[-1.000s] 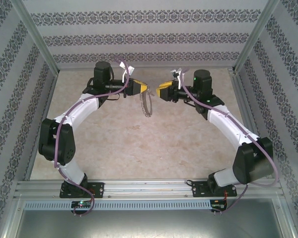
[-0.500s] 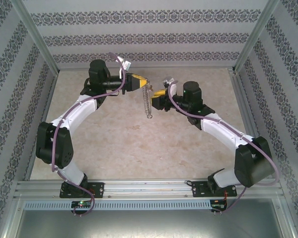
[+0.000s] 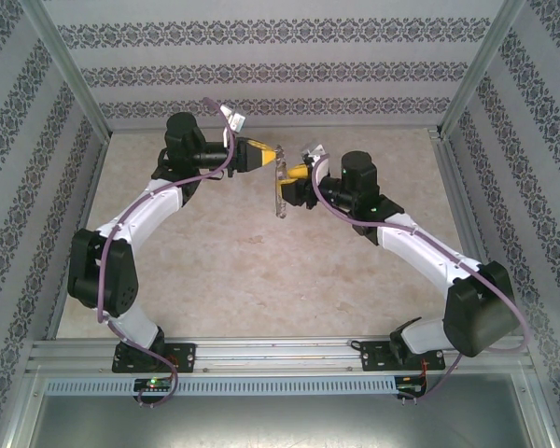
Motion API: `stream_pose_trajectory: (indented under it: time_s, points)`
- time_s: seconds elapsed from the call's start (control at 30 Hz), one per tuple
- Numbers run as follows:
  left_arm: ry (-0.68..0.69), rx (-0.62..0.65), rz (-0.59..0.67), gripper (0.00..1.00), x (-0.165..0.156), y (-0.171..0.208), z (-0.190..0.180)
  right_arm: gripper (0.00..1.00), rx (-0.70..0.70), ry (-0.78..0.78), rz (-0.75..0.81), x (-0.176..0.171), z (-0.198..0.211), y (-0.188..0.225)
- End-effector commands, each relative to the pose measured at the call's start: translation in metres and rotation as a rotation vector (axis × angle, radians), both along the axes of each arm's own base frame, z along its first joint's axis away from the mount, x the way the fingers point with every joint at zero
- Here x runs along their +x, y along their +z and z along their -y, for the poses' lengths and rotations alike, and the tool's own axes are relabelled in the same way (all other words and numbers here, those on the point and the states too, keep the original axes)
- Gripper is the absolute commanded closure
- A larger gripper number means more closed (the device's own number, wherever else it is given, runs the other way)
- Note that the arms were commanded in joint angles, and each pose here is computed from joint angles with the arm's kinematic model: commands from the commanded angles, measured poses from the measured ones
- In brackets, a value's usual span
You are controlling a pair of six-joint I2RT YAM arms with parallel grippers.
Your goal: Put the keys on the keyring
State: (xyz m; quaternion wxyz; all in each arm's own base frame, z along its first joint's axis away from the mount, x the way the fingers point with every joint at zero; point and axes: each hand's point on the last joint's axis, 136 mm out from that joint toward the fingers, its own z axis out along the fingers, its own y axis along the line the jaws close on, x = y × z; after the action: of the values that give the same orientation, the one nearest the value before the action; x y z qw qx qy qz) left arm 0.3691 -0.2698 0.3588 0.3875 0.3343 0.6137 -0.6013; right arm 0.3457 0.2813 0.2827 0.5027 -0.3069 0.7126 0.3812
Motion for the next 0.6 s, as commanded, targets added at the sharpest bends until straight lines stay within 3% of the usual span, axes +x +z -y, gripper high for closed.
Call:
stream_pose_trajectory:
  time_s: [0.0, 0.27, 0.57]
  points:
    - [-0.056, -0.027, 0.036, 1.00, -0.007, 0.007, 0.005, 0.51, -0.015, -0.014, 0.077, -0.001, 0.003, 0.022]
    - [-0.059, -0.028, 0.028, 1.00, -0.005, 0.003, 0.006, 0.45, -0.006, -0.046, 0.103, 0.000, 0.019, 0.030]
    - [-0.069, -0.021, 0.005, 1.00, -0.004, -0.002, 0.006, 0.45, 0.004, 0.023, 0.090, 0.007, 0.004, 0.031]
